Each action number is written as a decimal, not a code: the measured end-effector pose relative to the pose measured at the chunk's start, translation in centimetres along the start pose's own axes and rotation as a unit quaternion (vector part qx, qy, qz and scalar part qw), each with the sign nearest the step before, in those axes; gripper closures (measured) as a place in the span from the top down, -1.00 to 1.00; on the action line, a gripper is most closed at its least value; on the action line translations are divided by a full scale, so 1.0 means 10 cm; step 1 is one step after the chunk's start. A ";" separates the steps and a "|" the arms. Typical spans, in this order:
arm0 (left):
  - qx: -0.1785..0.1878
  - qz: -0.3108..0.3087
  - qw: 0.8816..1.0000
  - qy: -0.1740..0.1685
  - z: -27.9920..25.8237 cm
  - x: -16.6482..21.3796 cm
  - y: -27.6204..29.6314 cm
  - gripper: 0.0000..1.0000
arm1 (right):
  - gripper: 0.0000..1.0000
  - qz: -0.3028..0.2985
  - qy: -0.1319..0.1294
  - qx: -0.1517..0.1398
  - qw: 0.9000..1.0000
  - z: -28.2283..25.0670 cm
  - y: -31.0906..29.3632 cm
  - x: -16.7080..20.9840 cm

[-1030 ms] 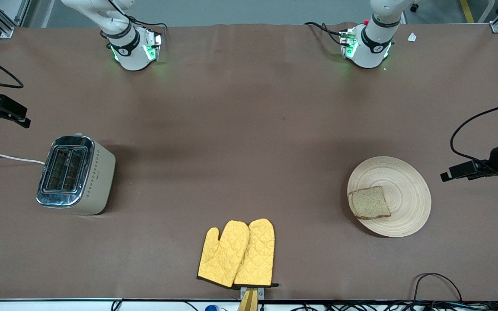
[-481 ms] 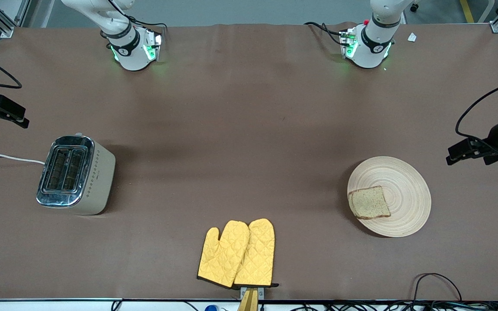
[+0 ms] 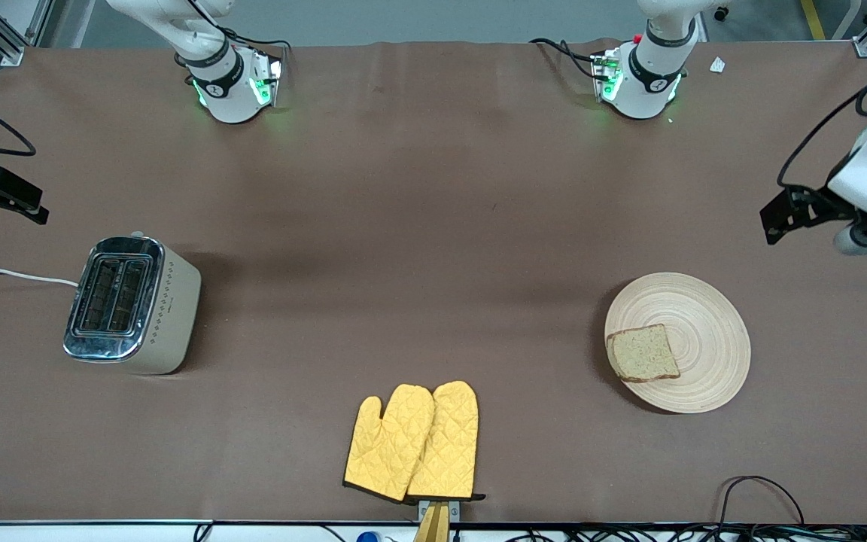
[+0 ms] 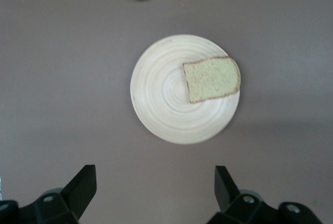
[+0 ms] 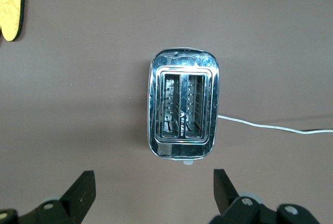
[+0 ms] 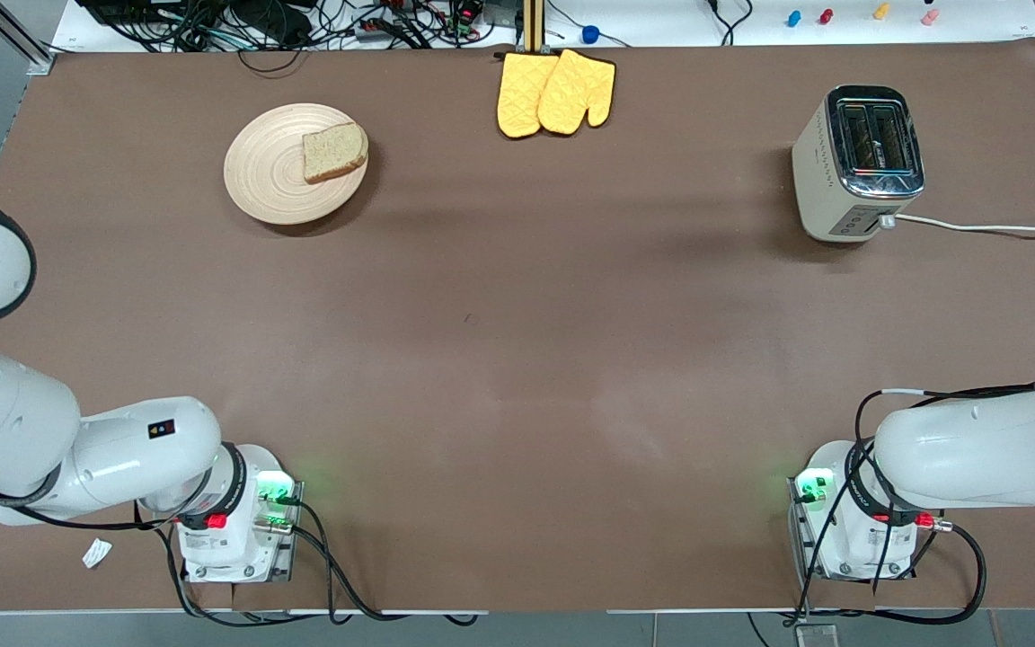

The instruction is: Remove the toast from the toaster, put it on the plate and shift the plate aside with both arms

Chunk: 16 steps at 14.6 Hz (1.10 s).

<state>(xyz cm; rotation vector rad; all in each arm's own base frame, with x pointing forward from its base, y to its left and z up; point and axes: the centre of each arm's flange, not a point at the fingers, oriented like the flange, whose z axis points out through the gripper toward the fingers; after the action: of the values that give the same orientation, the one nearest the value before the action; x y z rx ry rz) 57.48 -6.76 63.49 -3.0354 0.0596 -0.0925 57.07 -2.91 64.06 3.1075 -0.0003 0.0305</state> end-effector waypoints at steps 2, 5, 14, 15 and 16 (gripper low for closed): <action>-0.029 -0.009 0.999 -0.020 -0.07 -0.14 -0.15 1.00 | 1.00 0.003 -0.001 0.000 1.000 0.01 0.03 0.00; -0.050 -0.016 0.998 -0.034 -0.08 -0.32 -0.34 1.00 | 1.00 0.005 -0.001 0.000 1.000 0.01 0.05 0.00; -0.049 0.006 0.998 -0.036 -0.11 -0.44 -0.09 1.00 | 1.00 0.004 -0.001 0.000 1.000 0.01 0.05 0.00; -0.049 0.006 0.998 -0.037 -0.09 -0.43 -0.09 1.00 | 1.00 0.004 -0.001 0.000 1.000 0.01 0.05 0.00; -0.049 0.006 0.998 -0.038 -0.08 -0.43 -0.08 1.00 | 1.00 0.004 -0.001 0.000 1.000 0.01 0.05 0.00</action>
<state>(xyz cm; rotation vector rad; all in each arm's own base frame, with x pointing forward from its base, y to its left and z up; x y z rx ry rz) 53.20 -5.82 64.11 -3.1334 0.0795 0.0283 57.08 -3.41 63.98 3.1073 -0.0142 0.0279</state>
